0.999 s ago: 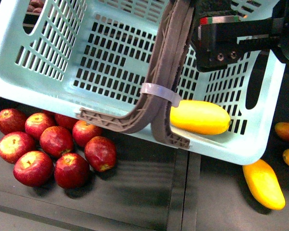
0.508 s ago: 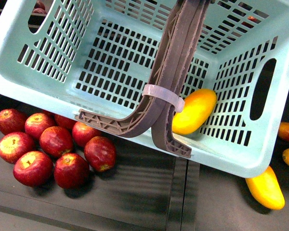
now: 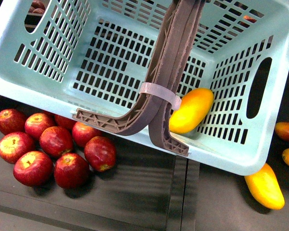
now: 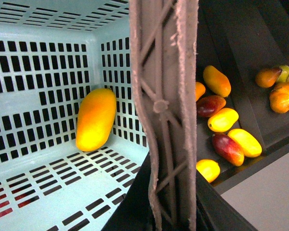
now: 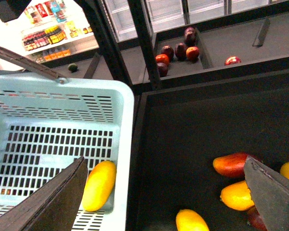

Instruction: Pick mango and avocado into basket

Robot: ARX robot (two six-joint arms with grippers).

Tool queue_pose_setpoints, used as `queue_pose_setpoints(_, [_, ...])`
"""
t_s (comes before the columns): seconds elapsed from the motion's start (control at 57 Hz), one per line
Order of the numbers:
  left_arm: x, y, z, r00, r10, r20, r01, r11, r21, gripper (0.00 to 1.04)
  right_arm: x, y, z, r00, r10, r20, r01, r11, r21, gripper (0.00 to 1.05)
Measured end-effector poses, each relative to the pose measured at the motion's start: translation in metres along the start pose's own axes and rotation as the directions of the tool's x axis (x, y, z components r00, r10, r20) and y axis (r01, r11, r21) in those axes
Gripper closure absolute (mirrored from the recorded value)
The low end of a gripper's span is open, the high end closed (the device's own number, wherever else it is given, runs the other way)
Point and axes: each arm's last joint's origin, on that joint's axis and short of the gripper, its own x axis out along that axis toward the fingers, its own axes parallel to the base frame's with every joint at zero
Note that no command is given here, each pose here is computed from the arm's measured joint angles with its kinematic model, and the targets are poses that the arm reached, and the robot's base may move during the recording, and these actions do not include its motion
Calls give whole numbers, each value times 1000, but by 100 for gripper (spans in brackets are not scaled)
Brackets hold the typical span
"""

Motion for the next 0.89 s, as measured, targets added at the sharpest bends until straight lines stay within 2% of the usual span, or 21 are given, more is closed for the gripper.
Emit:
queue_pose_setpoints(0.105, [0,0,0,1000,-2,0,2,1000,0,95,0,1,0,1000,15,18,-15,1000,-14,10])
queue_pose_setpoints(0.175, [0,0,0,1000,-3,-1,3,1000,0,95,-1,1,-4,993,57,104,-45,992,-117,22])
queue_pose_setpoints(0.263, [0,0,0,1000,-2,0,2,1000,0,95,-2,1,-8,989,75,129,-47,978,-205,36])
queue_pose_setpoints(0.28, [0,0,0,1000,-2,0,2,1000,0,95,-2,0,-10,989,75,129,-44,974,-224,41])
queue_pose_setpoints(0.543, [0,0,0,1000,-1,0,1,1000,0,95,-9,-4,-25,992,68,104,-38,962,-272,85])
queue_pose_setpoints(0.649, [0,0,0,1000,-1,0,1,1000,0,95,-12,-4,-25,988,76,132,-37,960,-277,103])
queue_pose_setpoints(0.789, [0,0,0,1000,-2,-1,2,1000,1,95,-12,-5,-29,989,76,130,-36,959,-281,102])
queue_pose_setpoints(0.894, [0,0,0,1000,-3,-1,3,1000,1,95,-12,-6,-29,989,75,130,-36,959,-281,83])
